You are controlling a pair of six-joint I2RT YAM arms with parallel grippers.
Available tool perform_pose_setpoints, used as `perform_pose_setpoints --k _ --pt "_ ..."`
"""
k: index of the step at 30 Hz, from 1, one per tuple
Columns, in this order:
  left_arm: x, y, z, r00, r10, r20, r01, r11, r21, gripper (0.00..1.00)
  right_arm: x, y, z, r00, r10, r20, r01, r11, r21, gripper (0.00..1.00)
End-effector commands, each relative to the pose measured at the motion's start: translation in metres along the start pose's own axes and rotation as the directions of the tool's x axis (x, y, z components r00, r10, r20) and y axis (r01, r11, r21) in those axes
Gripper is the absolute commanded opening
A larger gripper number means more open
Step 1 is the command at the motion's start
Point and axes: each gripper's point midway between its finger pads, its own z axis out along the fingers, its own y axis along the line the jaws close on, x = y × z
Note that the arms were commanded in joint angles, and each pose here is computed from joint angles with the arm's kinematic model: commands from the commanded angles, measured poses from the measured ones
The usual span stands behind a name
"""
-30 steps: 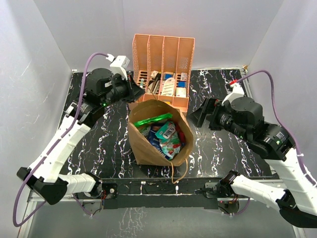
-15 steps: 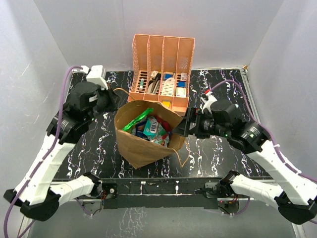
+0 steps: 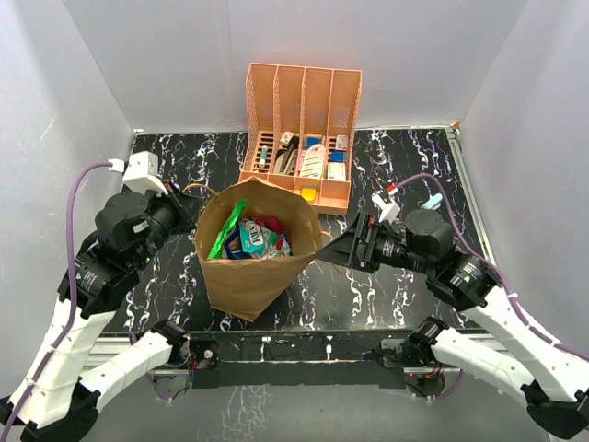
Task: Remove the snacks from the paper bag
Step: Adjust the paper bag at the center of the board.
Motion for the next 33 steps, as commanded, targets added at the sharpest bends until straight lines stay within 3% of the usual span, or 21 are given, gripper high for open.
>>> perform_pose_setpoints --k 1,5,8,12,16,21,24,28,29,31,33 --pt "-0.017 -0.016 -0.005 0.997 -0.048 0.053 0.044 0.996 0.075 0.0 -0.001 0.022 -0.006 0.999 0.037 0.025 -0.033 0.991 -0.129 0.98" --pt "-0.013 -0.018 -0.007 0.998 -0.055 0.039 0.051 0.995 0.09 0.0 -0.001 0.026 -0.008 0.999 0.034 0.038 -0.027 0.984 -0.175 0.95" --pt "-0.011 -0.017 -0.01 0.997 -0.059 0.038 0.055 0.994 0.097 0.0 -0.011 0.038 -0.015 0.993 0.05 0.11 -0.022 0.97 -0.242 0.92" --pt "-0.014 -0.017 -0.016 0.996 -0.076 0.055 0.07 0.992 0.106 0.0 -0.029 0.051 -0.024 0.968 0.1 0.229 -0.014 0.937 -0.35 0.73" --pt "-0.015 -0.023 -0.016 0.995 -0.084 0.054 0.076 0.988 0.138 0.0 -0.032 0.051 -0.017 0.966 0.141 0.218 -0.052 0.928 -0.369 0.67" --pt "-0.012 -0.026 -0.013 0.997 -0.071 0.019 0.067 0.989 0.135 0.0 -0.037 0.054 -0.001 0.967 0.17 0.19 -0.086 0.92 -0.382 0.51" --pt "-0.01 -0.028 -0.013 0.997 -0.079 0.012 0.076 0.986 0.148 0.0 -0.046 0.048 0.003 0.951 0.204 0.231 -0.111 0.926 -0.361 0.34" --pt "-0.007 -0.032 -0.01 0.996 -0.087 -0.015 0.089 0.984 0.156 0.02 -0.062 0.042 -0.003 0.915 0.234 0.328 -0.113 0.93 -0.349 0.3" --pt "-0.006 -0.034 -0.009 0.996 -0.086 -0.025 0.089 0.983 0.158 0.02 -0.064 0.041 -0.005 0.91 0.238 0.34 -0.11 0.929 -0.354 0.23" --pt "-0.005 -0.036 -0.008 0.995 -0.087 -0.039 0.092 0.983 0.159 0.09 -0.066 0.042 -0.008 0.903 0.239 0.357 -0.104 0.928 -0.358 0.1" --pt "-0.009 -0.038 -0.01 0.995 -0.09 -0.043 0.096 0.982 0.163 0.16 -0.069 0.044 -0.012 0.896 0.234 0.376 -0.093 0.929 -0.357 0.07"
